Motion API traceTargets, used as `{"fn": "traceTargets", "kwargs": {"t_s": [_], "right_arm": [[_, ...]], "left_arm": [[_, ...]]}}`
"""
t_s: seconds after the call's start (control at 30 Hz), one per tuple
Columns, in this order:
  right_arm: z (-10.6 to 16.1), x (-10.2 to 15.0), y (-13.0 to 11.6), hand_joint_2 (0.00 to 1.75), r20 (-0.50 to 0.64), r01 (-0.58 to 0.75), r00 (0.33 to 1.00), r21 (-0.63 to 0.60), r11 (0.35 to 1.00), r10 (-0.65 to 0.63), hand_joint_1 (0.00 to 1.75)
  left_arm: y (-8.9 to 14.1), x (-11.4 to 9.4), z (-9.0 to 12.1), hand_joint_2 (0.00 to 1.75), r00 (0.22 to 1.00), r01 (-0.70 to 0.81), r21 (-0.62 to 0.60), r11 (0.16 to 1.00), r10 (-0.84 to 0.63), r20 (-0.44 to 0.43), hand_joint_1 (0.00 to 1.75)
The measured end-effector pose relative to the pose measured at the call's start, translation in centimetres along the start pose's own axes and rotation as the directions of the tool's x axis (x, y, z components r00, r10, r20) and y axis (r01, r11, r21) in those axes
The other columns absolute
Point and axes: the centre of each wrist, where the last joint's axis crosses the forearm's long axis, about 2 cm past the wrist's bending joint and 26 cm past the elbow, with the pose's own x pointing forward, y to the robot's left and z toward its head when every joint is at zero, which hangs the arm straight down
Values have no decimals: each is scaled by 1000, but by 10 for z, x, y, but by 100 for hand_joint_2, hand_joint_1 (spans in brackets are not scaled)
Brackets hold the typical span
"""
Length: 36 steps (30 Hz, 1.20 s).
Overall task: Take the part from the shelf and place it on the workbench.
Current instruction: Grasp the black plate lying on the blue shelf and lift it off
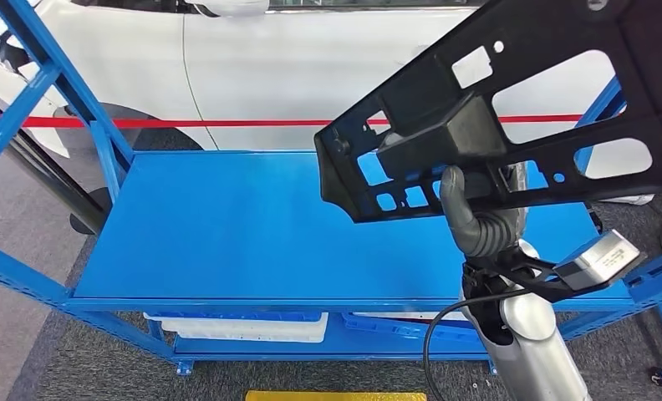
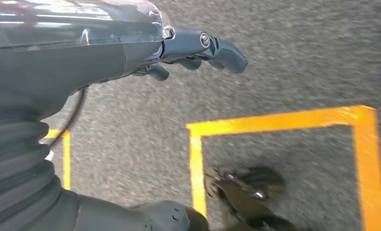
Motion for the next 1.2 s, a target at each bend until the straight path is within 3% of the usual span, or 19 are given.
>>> {"fn": "traceTargets", "kwargs": {"t_s": [0.17, 0.7, 1.2], "right_arm": [[1, 0, -1, 175, 2, -10, 1000, -1, 1000, 10, 175], [27, -4, 3, 175, -35, -4, 999, -25, 1000, 4, 175], [100, -5, 25, 175, -139, -214, 972, -179, 960, 191, 175]], "left_arm": [[4, -4, 0, 175, 999, 18, -11, 1000, -18, -45, 0], [2, -7, 1, 175, 999, 34, -34, 999, -35, -24, 0], [-2, -6, 3, 175, 998, 59, -43, 997, -60, -13, 0]]}}
